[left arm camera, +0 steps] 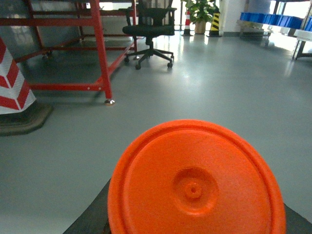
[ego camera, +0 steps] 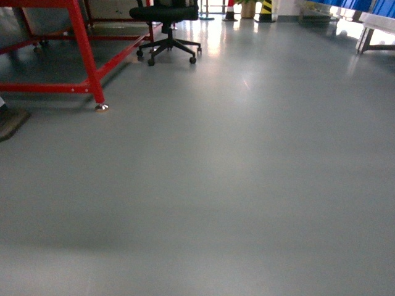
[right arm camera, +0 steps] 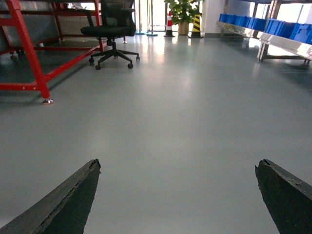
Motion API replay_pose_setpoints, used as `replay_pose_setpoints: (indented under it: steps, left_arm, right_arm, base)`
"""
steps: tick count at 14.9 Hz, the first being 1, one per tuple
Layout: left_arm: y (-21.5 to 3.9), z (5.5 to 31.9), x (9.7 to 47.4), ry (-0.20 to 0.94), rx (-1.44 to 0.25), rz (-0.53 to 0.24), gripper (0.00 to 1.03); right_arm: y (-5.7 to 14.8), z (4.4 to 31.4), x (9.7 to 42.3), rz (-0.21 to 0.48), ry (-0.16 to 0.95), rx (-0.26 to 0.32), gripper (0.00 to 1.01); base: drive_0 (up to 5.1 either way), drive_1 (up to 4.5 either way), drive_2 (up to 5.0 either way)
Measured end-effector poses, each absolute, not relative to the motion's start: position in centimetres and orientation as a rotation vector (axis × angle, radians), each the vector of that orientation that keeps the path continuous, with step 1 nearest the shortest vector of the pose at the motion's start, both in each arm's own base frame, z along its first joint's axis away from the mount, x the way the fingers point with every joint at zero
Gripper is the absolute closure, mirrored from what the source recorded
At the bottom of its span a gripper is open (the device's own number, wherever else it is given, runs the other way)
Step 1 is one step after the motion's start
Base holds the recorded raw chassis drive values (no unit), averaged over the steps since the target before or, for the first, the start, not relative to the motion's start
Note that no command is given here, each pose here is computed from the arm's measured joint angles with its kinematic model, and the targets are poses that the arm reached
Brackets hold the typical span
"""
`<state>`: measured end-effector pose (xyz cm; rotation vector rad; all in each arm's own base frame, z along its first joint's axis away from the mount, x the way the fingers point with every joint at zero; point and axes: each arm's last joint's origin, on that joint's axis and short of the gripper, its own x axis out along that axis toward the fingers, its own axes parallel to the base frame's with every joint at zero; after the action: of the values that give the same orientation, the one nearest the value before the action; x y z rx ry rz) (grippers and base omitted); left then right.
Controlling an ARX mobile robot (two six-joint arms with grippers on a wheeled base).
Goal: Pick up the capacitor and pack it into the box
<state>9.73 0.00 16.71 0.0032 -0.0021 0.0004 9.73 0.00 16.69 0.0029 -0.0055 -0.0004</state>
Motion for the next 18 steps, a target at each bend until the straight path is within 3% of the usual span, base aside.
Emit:
replay_pose_setpoints:
  steps: [18]
  left_arm:
    - [0.00, 16.69, 9.73, 0.000, 0.003, -0.001, 0.59]
  right_arm:
    - [0.00, 16.64, 9.73, 0.000, 0.000, 0.002, 0.03]
  base:
    - [-5.1, 2.33, 2.3]
